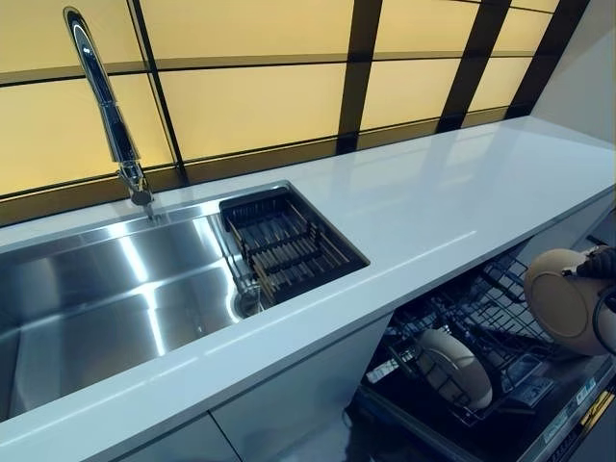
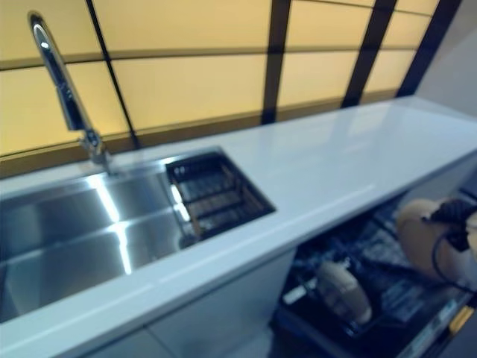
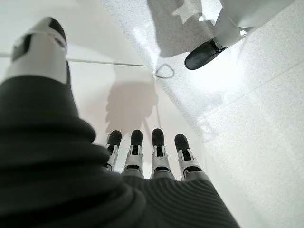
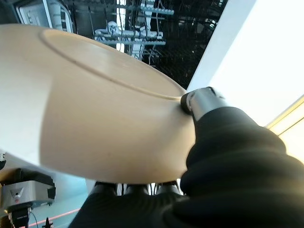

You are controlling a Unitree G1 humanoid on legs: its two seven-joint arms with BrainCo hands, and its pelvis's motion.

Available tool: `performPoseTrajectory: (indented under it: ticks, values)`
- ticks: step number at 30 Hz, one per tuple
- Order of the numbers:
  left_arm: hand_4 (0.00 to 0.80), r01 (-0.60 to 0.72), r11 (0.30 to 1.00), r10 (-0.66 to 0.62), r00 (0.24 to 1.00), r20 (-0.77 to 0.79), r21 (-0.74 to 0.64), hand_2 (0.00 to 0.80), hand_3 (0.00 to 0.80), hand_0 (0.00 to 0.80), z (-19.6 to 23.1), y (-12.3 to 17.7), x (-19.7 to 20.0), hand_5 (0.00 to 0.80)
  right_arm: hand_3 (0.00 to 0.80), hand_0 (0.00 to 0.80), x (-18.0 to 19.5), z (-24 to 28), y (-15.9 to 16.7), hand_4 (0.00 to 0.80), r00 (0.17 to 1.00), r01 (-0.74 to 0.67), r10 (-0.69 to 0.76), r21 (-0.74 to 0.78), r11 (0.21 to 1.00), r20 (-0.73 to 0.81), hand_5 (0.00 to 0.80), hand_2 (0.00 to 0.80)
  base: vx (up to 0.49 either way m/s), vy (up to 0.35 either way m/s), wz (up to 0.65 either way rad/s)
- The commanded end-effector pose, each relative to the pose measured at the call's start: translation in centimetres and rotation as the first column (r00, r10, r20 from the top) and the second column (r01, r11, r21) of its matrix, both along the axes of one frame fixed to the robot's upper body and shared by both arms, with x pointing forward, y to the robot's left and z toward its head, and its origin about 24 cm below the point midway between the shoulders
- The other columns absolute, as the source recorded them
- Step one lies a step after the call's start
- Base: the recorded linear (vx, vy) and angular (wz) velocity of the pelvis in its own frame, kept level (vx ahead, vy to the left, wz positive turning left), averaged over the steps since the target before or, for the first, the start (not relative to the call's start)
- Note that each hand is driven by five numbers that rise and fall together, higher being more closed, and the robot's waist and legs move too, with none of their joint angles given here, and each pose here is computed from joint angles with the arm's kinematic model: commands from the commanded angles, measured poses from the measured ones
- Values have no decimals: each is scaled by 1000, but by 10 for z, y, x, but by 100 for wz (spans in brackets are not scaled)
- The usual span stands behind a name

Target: Take plates into dishwasher

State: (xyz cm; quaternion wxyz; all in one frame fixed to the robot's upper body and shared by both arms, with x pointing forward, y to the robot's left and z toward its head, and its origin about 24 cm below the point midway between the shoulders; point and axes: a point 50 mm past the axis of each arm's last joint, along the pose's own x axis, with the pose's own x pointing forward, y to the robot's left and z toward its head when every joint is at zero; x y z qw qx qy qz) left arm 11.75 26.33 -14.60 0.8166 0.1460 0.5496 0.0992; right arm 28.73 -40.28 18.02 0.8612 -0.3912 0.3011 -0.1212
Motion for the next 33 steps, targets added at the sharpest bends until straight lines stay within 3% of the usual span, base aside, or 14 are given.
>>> performPoseTrajectory:
  ticks: [1, 18, 33]
  values:
    - [0, -48, 999, 46, 997, 66, 25, 0, 0, 0, 9, 14, 14, 0, 800, 800, 12, 5, 16, 800, 995, -58, 60, -31, 998, 79, 800, 800, 0, 0, 0]
    - [0, -29, 1000, 30, 996, 83, -12, 0, 0, 0, 7, 5, 16, 0, 800, 800, 24, -53, 49, 800, 987, -141, 145, -67, 988, 67, 800, 800, 1, -4, 0]
    - [0, -7, 1000, 7, 994, 105, -3, 0, 0, 0, 9, 4, 20, 0, 800, 800, 26, -74, 49, 800, 990, -136, 141, -211, 968, 9, 800, 800, -2, -32, 5]
